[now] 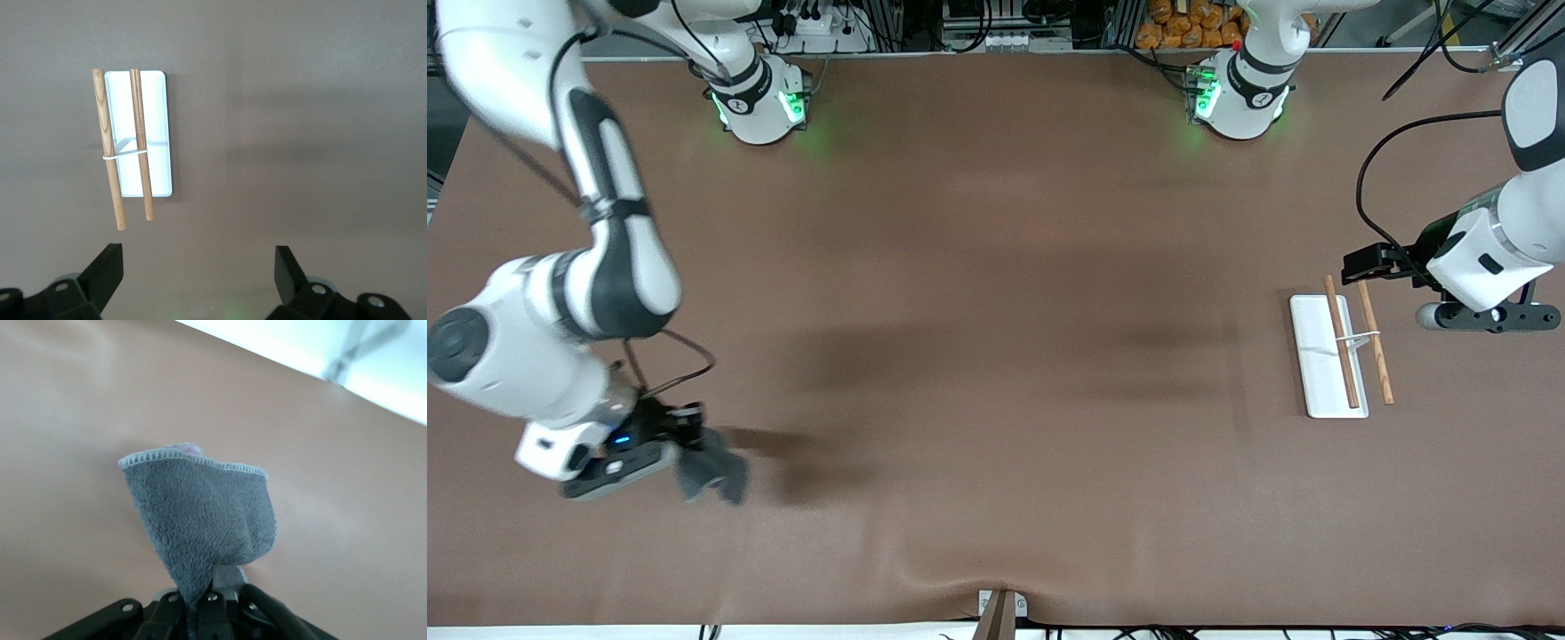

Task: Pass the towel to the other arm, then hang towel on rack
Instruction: 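Lift the towel with the right gripper while the left gripper approaches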

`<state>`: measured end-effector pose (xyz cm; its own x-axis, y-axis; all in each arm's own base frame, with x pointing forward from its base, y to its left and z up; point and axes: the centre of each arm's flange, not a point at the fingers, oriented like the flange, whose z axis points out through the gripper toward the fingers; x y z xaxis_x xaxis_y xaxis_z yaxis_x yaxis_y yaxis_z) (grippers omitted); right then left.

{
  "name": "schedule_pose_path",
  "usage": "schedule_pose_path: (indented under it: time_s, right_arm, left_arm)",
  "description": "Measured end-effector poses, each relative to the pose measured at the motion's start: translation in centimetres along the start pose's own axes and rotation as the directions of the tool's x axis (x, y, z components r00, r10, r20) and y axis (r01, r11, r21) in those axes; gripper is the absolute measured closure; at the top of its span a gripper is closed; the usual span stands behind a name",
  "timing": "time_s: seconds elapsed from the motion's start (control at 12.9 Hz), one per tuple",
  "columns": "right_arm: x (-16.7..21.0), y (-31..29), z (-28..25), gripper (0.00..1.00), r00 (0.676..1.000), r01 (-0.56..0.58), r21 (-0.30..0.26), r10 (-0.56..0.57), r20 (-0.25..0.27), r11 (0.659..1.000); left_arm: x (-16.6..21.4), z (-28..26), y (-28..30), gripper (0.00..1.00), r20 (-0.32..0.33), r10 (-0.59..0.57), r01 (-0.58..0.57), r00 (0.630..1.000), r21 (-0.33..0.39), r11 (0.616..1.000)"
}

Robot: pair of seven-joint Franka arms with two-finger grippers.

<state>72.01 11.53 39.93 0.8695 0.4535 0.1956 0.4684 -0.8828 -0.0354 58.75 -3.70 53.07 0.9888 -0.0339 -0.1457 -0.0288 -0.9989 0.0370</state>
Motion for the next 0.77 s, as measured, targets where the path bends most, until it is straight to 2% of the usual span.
schedule_pose_path:
  time_s: [0.31, 0.54, 0.77]
  right_arm:
    - [4.1, -12.9, -1.1, 0.96, 0.982, 0.181, 0.011, -0.180, -0.063, 0.983]
    - [6.4, -22.2, -1.9, 0.96, 0.937, 0.298, -0.013, -0.295, -0.188, 0.954]
    - [7.0, -29.4, -0.6, 0.96, 0.889, 0.381, -0.026, -0.374, -0.264, 0.924]
  left_arm:
    - [0.0, 0.1, 0.1, 0.00, 0.000, 0.001, -0.001, 1.000, 0.000, 1.000]
    - [0.1, 0.2, 0.1, 0.00, 0.000, 0.002, -0.002, 1.000, 0.000, 1.000]
    - [0.2, 0.6, 0.5, 0.00, 0.009, 0.003, -0.003, 1.000, 0.001, 1.000]
